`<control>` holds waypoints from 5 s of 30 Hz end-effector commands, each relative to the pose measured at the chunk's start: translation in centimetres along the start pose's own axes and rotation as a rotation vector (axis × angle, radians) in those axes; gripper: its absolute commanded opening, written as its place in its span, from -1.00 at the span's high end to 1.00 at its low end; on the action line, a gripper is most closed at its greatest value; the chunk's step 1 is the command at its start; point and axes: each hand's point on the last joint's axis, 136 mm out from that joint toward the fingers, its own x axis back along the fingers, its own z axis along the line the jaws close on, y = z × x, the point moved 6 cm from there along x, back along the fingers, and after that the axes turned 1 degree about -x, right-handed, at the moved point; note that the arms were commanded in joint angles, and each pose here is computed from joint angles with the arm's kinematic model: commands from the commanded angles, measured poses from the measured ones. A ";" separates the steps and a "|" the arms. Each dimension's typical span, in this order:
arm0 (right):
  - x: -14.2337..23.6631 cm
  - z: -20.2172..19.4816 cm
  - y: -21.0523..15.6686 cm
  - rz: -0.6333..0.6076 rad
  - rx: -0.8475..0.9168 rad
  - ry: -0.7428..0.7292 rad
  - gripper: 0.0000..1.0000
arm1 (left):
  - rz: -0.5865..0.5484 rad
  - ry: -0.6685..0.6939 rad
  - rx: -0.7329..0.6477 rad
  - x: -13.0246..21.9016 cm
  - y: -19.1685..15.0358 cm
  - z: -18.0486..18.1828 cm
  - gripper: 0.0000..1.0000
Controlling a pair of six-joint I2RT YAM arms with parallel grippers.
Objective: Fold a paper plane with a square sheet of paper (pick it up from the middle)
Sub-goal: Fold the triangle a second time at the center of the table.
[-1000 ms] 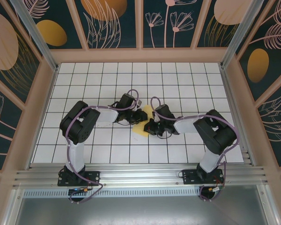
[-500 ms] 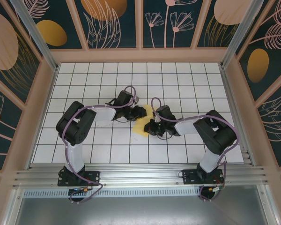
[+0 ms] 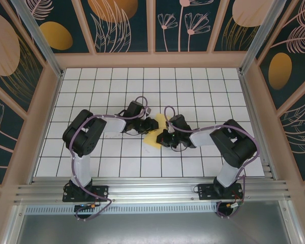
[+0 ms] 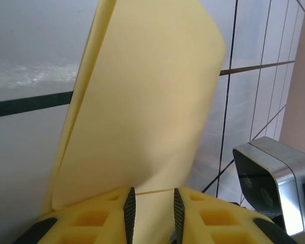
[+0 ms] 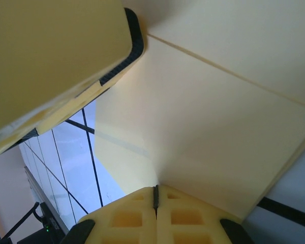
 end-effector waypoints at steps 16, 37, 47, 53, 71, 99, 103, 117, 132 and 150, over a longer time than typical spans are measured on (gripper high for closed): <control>1.3 -2.8 -4.6 0.129 -0.040 -0.077 0.89 | -0.033 0.146 0.053 -0.6 -0.1 4.0 0.46; 6.0 -1.3 0.3 -0.196 -0.073 -0.115 0.45 | -0.061 0.012 -0.044 2.0 1.4 -1.6 0.32; 5.0 0.3 3.6 -0.235 -0.100 -0.004 0.19 | -0.105 0.058 -0.077 3.5 1.6 -2.3 0.21; 3.7 0.0 4.3 -0.229 -0.123 -0.008 0.17 | -0.083 0.050 -0.076 2.7 1.7 -2.0 0.29; 2.7 -0.2 4.8 -0.219 -0.136 0.016 0.23 | -0.034 0.092 -0.043 0.7 1.5 0.2 0.35; 2.4 -0.6 4.7 -0.265 -0.175 0.073 0.14 | -0.057 0.113 -0.025 0.9 1.5 0.5 0.41; 2.4 -1.1 4.8 -0.284 -0.212 0.032 0.13 | -0.074 0.122 -0.027 1.2 1.6 0.4 0.43; 1.1 -0.9 4.7 -0.262 -0.239 -0.038 0.19 | -0.074 0.126 -0.023 1.2 1.5 0.5 0.44; 1.8 -0.2 4.2 -0.279 -0.253 -0.027 0.16 | -0.086 0.137 -0.024 1.6 1.6 0.5 0.45; 1.5 0.2 4.0 -0.246 -0.252 0.002 0.09 | -0.096 0.180 -0.056 1.7 1.8 0.7 0.41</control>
